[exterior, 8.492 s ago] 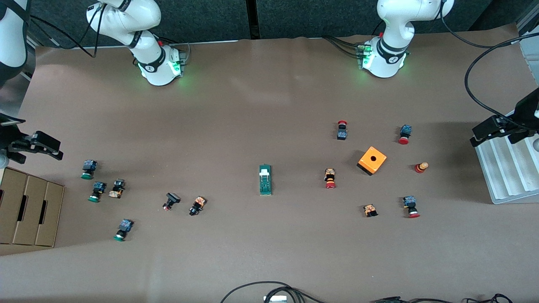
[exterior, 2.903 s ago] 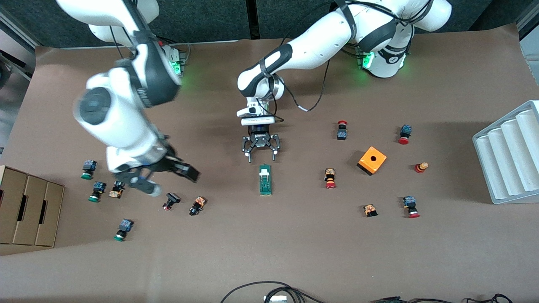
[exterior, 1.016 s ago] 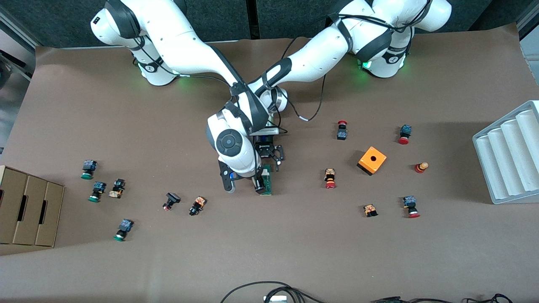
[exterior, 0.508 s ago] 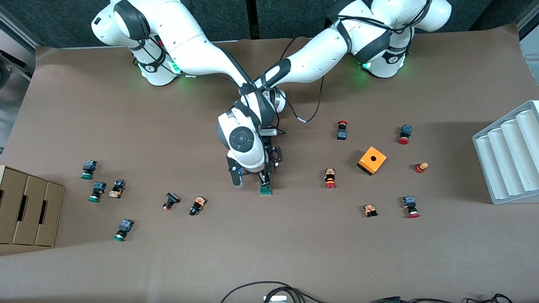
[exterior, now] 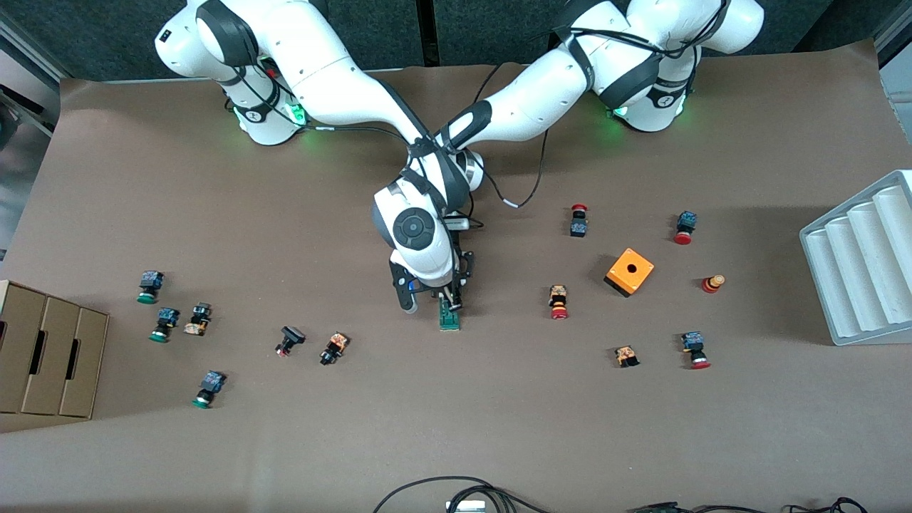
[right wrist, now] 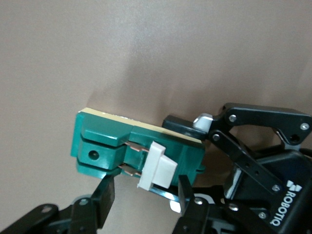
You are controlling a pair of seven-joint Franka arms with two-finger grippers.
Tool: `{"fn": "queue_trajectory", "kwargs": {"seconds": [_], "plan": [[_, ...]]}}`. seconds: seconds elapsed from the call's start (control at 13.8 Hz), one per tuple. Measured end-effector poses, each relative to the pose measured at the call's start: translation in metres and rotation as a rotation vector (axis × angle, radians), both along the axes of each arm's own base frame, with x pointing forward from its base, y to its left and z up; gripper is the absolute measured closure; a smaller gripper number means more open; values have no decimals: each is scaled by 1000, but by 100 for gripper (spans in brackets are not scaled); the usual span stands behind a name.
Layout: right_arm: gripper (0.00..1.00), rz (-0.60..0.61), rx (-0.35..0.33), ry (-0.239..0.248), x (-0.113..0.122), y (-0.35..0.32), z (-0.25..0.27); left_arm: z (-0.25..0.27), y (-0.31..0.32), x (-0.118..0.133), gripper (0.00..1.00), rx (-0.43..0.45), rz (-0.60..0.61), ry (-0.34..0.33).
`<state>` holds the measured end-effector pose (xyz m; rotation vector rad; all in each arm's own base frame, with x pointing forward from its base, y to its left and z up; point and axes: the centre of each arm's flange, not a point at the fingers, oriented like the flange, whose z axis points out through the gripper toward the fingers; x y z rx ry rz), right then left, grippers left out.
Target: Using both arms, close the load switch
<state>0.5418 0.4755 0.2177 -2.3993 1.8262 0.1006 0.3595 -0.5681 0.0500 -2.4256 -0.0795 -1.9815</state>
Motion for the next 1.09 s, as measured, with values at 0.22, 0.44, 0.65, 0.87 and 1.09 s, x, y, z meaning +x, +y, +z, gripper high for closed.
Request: {"fn": "queue_trajectory", "kwargs": {"seconds": [0.22, 0.44, 0.65, 0.87, 1.09], "plan": [[41, 5, 0, -8, 1, -1, 0, -1, 1, 0, 43, 2, 3, -2], [43, 20, 0, -11, 0, -2, 0, -1, 1, 0, 41, 3, 1, 0], [43, 31, 0, -13, 0, -2, 0, -4, 1, -1, 41, 5, 1, 2], [48, 35, -6, -9, -2, -5, -3, -4, 1, -1, 41, 5, 1, 3], [55, 37, -5, -8, -3, -5, -2, -4, 1, -1, 41, 6, 1, 3]]}}
